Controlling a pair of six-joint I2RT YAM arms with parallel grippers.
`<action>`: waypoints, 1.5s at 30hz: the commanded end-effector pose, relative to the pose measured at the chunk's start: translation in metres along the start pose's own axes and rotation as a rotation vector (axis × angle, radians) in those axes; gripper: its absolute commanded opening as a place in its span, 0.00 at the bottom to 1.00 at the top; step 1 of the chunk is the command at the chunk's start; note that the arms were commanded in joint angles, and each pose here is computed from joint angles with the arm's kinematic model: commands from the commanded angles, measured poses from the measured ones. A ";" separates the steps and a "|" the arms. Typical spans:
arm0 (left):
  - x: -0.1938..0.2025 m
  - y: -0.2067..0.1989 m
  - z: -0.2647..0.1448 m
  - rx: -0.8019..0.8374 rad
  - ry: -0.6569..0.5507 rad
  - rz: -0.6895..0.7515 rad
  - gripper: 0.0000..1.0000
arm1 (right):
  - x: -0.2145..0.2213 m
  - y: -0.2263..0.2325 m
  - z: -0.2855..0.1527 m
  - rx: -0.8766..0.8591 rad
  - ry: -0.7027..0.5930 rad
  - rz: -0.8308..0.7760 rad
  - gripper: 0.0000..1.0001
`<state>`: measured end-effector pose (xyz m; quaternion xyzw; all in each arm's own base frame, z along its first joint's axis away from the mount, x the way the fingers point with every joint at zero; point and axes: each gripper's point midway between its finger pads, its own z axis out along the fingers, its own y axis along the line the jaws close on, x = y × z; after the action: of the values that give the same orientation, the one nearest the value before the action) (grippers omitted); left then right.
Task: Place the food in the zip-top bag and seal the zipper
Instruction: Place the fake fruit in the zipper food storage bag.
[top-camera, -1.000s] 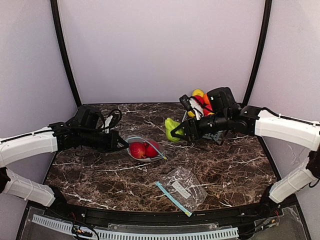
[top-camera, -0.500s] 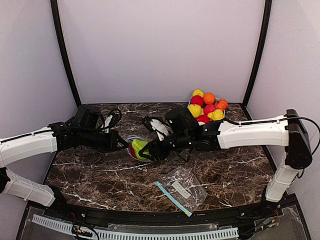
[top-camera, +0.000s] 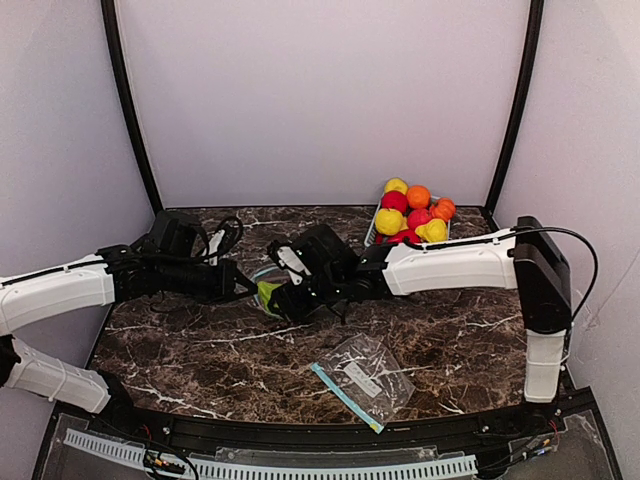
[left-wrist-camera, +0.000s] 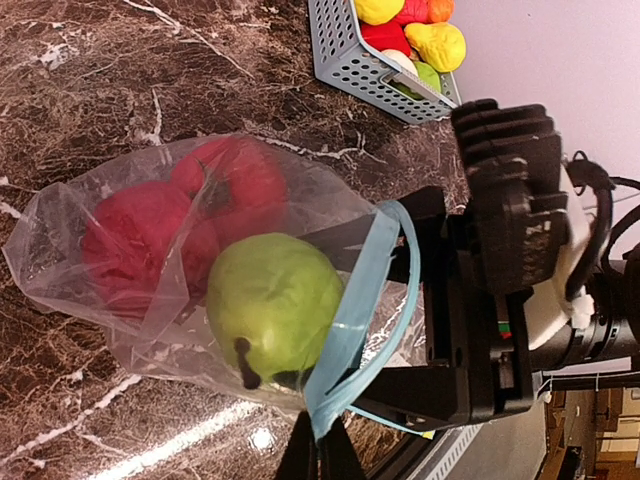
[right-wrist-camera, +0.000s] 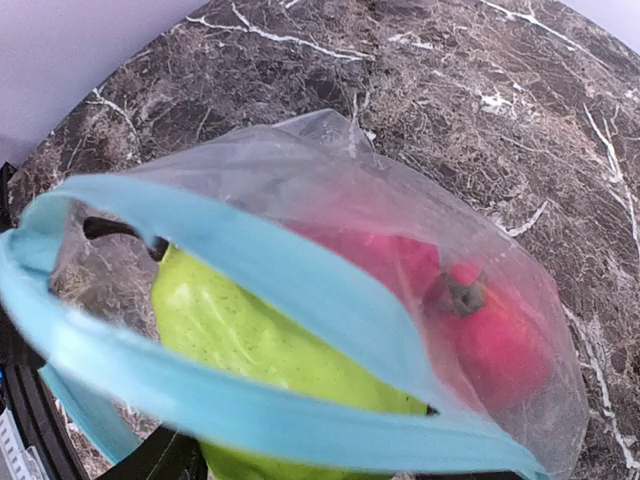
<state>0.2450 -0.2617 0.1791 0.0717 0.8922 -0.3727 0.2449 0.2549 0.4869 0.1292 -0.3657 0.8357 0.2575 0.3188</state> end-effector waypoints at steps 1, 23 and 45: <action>0.003 0.001 0.000 0.014 0.001 0.001 0.01 | 0.008 -0.010 0.014 0.064 0.069 0.011 0.53; 0.002 0.005 -0.002 -0.009 -0.016 -0.007 0.01 | -0.002 -0.012 -0.002 0.032 0.096 0.002 0.88; 0.004 0.018 -0.006 -0.056 -0.023 0.004 0.01 | 0.011 -0.109 -0.162 0.337 0.070 0.143 0.95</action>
<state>0.2483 -0.2536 0.1740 0.0593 0.8961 -0.3598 0.2529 0.2482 0.3800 0.2349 -0.3226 0.8525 0.2398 0.3342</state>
